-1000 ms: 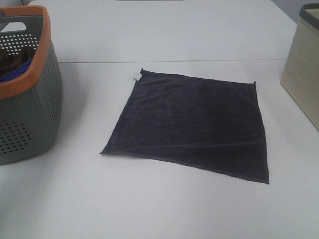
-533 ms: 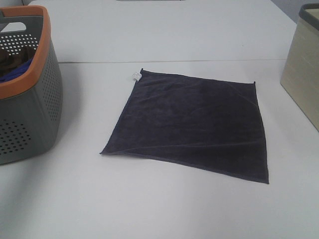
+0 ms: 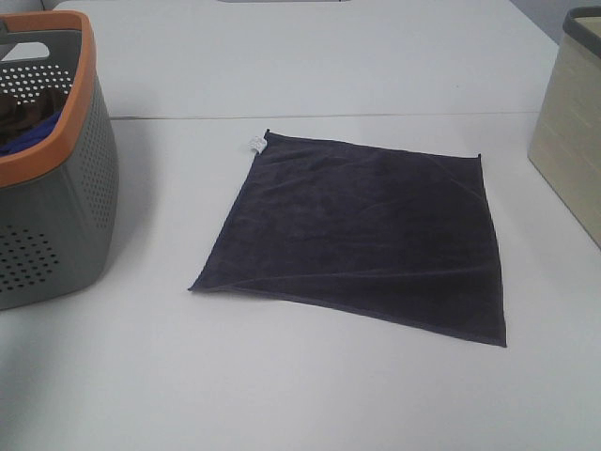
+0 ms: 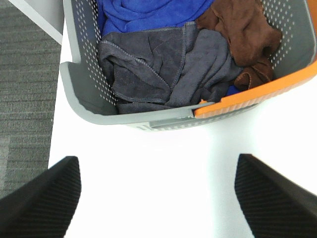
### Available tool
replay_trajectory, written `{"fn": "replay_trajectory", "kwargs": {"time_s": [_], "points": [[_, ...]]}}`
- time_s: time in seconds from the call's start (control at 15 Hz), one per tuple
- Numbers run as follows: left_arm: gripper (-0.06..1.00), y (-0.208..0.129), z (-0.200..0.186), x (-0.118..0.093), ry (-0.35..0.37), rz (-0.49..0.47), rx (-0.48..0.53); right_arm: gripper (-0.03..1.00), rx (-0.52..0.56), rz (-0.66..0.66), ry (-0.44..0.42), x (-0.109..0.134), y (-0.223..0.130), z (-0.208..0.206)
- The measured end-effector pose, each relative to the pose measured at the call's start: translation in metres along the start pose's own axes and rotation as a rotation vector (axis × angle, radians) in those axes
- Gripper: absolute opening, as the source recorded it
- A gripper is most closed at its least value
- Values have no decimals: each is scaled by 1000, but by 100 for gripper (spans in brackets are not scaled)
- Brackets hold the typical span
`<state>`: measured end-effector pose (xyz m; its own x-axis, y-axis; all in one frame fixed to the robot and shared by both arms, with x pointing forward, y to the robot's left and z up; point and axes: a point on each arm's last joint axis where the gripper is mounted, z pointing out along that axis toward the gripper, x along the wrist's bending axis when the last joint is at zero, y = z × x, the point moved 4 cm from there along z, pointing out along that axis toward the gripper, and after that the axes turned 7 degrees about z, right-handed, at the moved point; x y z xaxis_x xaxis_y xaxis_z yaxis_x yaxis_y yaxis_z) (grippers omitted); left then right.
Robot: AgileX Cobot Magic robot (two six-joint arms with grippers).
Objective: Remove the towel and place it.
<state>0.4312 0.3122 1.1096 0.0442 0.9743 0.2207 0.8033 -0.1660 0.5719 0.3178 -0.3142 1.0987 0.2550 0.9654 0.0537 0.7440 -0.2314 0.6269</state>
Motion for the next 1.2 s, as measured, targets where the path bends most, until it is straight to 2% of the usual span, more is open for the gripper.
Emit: {"fn": "replay_trajectory", "kwargs": {"time_s": [0.13,0.27,0.33,0.4,0.47,0.53,0.87,0.93,1.07,1.2], "points": [[80,-25,-14,-2,-5,-13,-100,80,-81,-21,16,-5,-23,-10],[80,-57,-18,-5,-4,-19,-157,80,-150,-44,26,-10,-44,-15],[80,-76,-17,-7,-2,-14,-172,80,-191,-45,32,-12,-55,-17],[80,-111,-11,-12,1,-7,-192,80,-269,-49,47,-15,-72,-17],[80,-124,-10,-14,4,-10,-218,80,-296,-47,56,-16,-80,-16],[80,-130,-11,-14,6,-14,-238,80,-309,-45,63,-16,-84,-15],[80,-161,-41,-15,5,-76,-502,80,-301,-61,207,3,-94,0],[80,-165,-43,-18,-18,-89,-525,80,-287,-83,235,8,-96,8],[80,-169,-39,-27,-78,-81,-505,80,-272,-111,282,15,-98,19],[80,-169,-39,-31,-106,-66,-507,80,-278,-120,290,16,-98,19]]}}
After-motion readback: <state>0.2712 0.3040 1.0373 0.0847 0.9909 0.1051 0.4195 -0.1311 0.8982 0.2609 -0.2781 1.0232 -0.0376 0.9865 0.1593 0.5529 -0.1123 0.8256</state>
